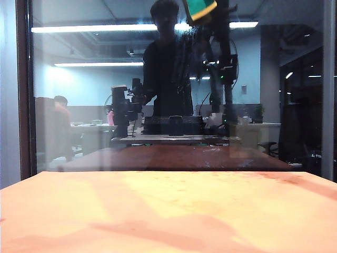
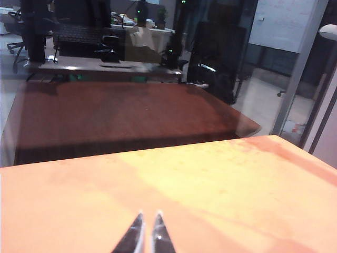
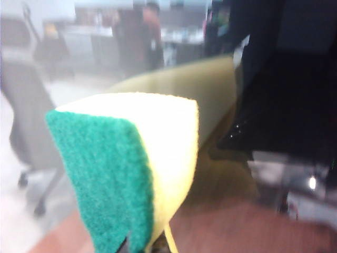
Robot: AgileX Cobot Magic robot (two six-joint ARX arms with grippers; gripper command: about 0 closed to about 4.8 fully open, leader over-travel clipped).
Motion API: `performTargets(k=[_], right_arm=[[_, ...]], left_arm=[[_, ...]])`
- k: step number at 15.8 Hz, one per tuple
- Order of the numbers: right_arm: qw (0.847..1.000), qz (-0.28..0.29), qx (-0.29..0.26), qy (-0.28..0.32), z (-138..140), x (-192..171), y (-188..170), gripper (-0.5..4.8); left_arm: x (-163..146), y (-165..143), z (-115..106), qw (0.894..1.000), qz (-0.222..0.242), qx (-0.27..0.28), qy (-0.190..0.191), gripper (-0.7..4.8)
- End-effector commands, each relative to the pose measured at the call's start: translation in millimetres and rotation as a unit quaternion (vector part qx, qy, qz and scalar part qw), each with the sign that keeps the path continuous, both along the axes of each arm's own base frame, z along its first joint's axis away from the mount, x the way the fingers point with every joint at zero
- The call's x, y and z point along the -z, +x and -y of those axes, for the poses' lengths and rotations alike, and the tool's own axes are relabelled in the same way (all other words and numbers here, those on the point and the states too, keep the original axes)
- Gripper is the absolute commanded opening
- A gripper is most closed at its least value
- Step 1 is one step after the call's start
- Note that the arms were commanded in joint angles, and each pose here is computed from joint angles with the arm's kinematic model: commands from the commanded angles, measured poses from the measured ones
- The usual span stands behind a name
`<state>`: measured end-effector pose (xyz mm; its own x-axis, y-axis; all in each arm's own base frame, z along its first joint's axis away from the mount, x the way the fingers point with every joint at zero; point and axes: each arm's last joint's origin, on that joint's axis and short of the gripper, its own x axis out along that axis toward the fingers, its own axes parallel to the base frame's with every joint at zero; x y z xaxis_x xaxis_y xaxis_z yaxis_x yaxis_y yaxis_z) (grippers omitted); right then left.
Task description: Pick up the sponge from the table, wipe the water off the glass, and finally place the sponge back on the table.
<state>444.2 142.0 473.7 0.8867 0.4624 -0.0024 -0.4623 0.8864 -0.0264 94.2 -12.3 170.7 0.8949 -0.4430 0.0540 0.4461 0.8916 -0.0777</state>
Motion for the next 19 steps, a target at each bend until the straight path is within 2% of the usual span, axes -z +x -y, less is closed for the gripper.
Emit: performTargets(k=[1, 7, 14, 19], right_arm=[[1.000, -0.015, 0.002, -0.020, -1.1, 7.0, 2.3, -0.09], [0.992, -0.116, 0.001, -0.052, -11.0, 64.6, 32.8, -0.09], [0.977, -0.197, 0.000, -0.077, -17.3, 111.1, 50.5, -0.09], [0.976, -0.203, 0.005, -0.082, -22.0, 120.5, 54.5, -0.09]], left_arm=[[-1.6, -0.1, 0.0, 1.000, 0.006, -0.001, 0.002, 0.24], [-1.6, -0.1, -0.1, 1.000, 0.006, -0.001, 0.002, 0.24], [-1.6, -0.1, -0.1, 1.000, 0.006, -0.001, 0.002, 0.24], [-1.6, -0.1, -0.1, 1.000, 0.006, -0.002, 0.002, 0.24]])
